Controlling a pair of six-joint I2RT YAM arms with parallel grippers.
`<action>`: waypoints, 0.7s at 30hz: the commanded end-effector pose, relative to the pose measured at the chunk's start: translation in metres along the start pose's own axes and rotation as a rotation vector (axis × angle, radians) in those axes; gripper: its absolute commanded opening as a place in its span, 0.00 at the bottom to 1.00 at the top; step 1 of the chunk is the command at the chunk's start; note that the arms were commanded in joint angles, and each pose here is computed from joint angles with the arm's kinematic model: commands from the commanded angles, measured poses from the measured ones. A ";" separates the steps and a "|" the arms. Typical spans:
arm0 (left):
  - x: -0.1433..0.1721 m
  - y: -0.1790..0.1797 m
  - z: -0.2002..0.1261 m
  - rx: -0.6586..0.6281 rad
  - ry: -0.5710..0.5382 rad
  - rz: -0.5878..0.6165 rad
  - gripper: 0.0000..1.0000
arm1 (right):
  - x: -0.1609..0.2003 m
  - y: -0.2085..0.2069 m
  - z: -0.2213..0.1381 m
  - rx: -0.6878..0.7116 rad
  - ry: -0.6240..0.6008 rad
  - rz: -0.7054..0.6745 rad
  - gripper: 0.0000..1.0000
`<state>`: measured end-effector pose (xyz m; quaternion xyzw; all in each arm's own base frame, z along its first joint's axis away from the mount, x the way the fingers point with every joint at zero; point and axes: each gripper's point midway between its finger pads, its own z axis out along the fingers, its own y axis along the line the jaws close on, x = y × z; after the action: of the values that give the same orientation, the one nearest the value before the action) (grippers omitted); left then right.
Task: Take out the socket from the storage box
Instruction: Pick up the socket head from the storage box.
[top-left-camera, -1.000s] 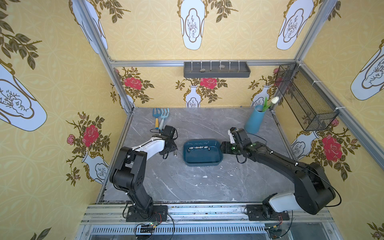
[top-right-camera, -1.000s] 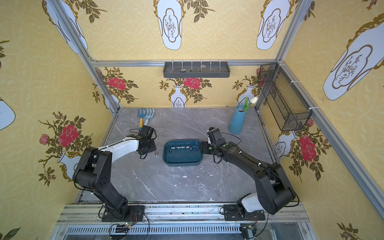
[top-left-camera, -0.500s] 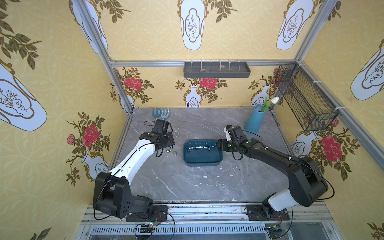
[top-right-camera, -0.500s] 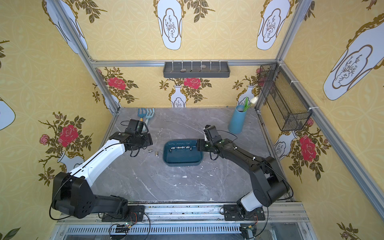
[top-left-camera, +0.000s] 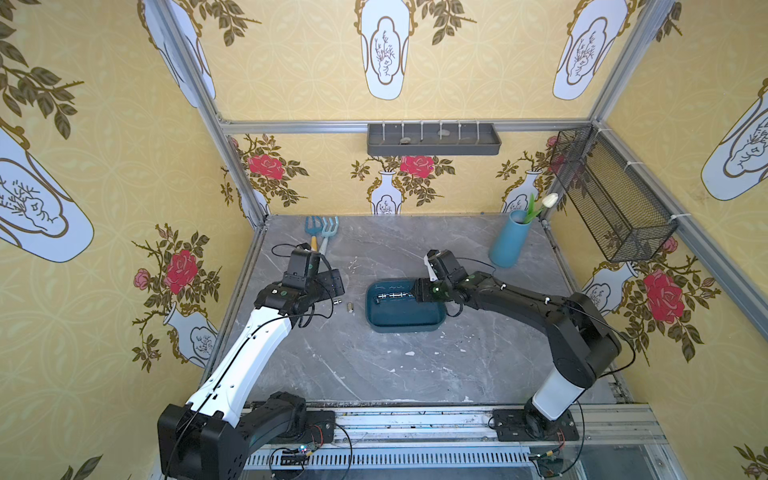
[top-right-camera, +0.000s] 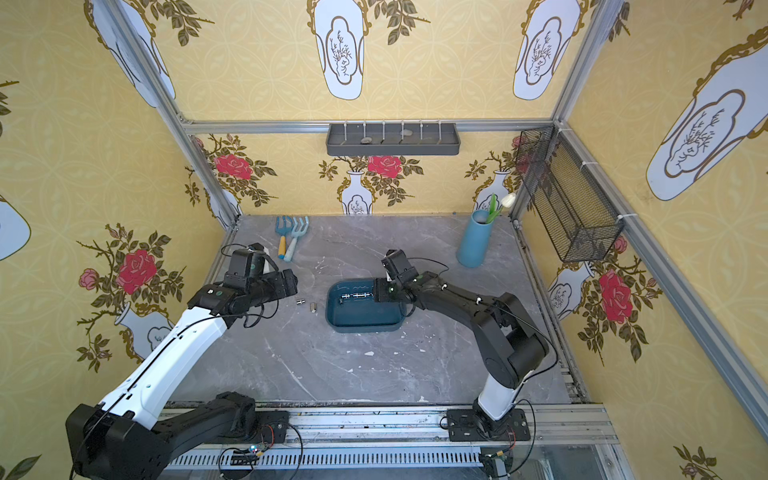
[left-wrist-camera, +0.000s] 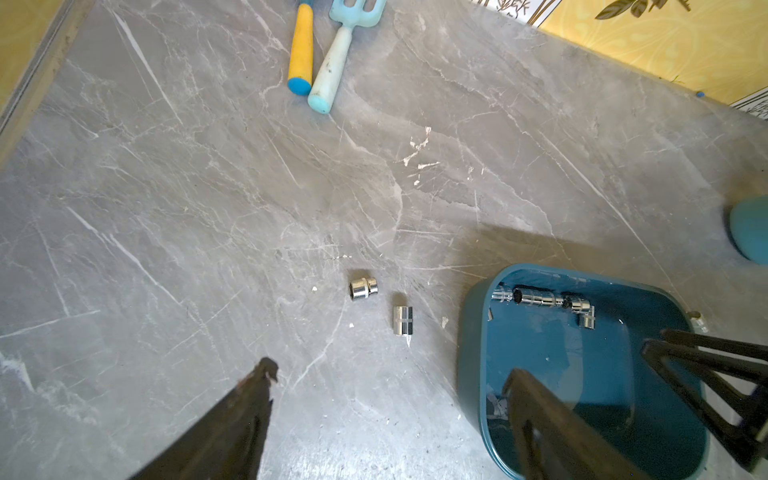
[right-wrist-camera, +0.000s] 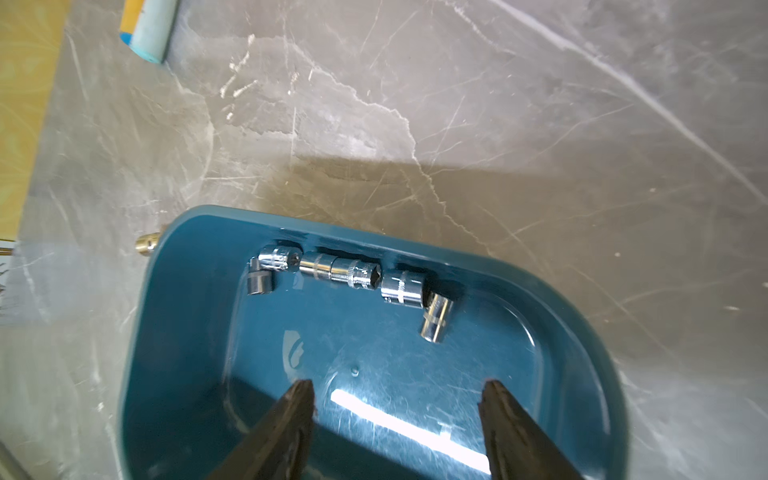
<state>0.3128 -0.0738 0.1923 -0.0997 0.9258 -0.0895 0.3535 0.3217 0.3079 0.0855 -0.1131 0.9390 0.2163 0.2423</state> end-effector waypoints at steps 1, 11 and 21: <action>-0.010 -0.002 -0.002 0.013 -0.052 0.010 0.94 | -0.009 0.000 0.008 0.044 -0.040 0.039 0.65; -0.011 0.013 -0.007 -0.041 -0.101 -0.050 0.98 | 0.002 -0.016 0.035 0.165 0.001 0.083 0.57; -0.010 0.012 -0.006 -0.037 -0.093 -0.051 0.98 | 0.014 -0.019 0.045 0.190 0.020 0.070 0.53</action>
<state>0.3112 -0.0592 0.1987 -0.1304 0.9112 -0.0748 0.3836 0.3329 0.3121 0.0385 -0.0613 0.9611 0.1414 0.2291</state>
